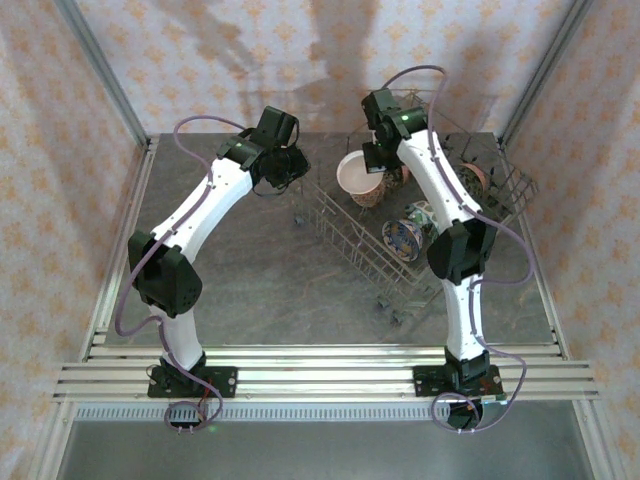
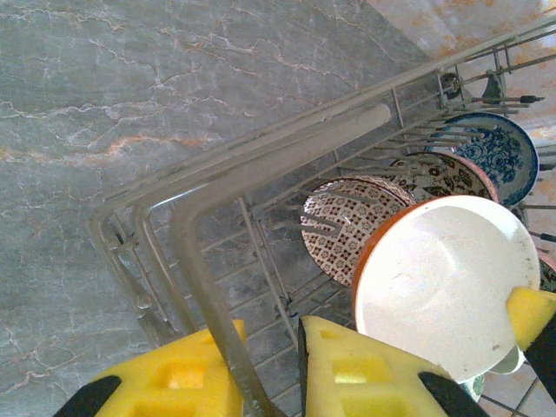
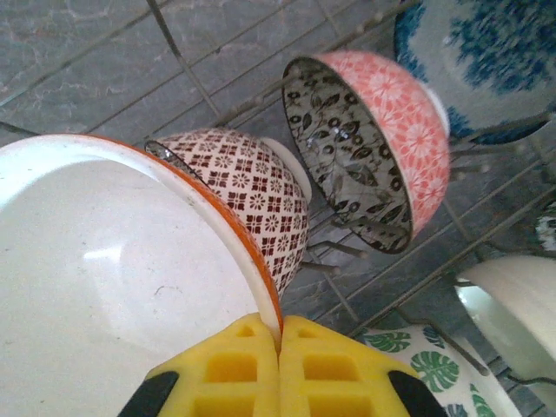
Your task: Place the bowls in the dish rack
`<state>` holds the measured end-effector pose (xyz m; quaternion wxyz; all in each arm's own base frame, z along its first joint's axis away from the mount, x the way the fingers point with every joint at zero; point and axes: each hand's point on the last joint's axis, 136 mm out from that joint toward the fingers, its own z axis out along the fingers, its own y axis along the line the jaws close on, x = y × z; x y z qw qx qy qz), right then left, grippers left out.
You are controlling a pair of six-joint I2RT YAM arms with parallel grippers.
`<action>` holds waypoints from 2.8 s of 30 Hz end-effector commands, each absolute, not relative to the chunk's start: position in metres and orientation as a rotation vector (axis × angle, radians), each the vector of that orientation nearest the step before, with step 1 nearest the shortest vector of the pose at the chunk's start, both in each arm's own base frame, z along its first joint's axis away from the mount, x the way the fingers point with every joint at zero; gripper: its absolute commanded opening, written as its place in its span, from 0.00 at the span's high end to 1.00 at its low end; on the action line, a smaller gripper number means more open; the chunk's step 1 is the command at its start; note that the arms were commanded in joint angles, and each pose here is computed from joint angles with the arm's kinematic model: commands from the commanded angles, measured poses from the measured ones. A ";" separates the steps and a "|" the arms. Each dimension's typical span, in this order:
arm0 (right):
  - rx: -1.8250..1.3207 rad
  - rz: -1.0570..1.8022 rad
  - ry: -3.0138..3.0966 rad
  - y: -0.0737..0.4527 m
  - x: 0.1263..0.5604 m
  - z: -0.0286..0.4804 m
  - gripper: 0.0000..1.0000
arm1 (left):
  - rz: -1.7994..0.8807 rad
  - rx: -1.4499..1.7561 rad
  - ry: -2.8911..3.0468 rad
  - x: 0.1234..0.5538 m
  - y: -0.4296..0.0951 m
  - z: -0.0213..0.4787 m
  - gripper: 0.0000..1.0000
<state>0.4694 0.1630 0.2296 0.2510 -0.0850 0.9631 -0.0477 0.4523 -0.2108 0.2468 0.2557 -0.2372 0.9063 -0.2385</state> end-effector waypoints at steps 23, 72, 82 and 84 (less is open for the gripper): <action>-0.292 -0.674 2.041 0.155 0.449 0.306 1.00 | -0.754 -0.477 2.459 0.444 -0.244 0.268 0.79; -0.509 -0.959 1.894 0.168 0.439 0.253 1.00 | -0.746 -0.484 2.453 0.441 -0.243 0.264 0.79; -0.533 -1.030 1.846 0.172 0.434 0.248 1.00 | -0.753 -0.474 2.457 0.440 -0.244 0.263 0.79; -0.516 -1.046 1.832 0.170 0.434 0.252 1.00 | -0.753 -0.474 2.460 0.440 -0.245 0.262 0.79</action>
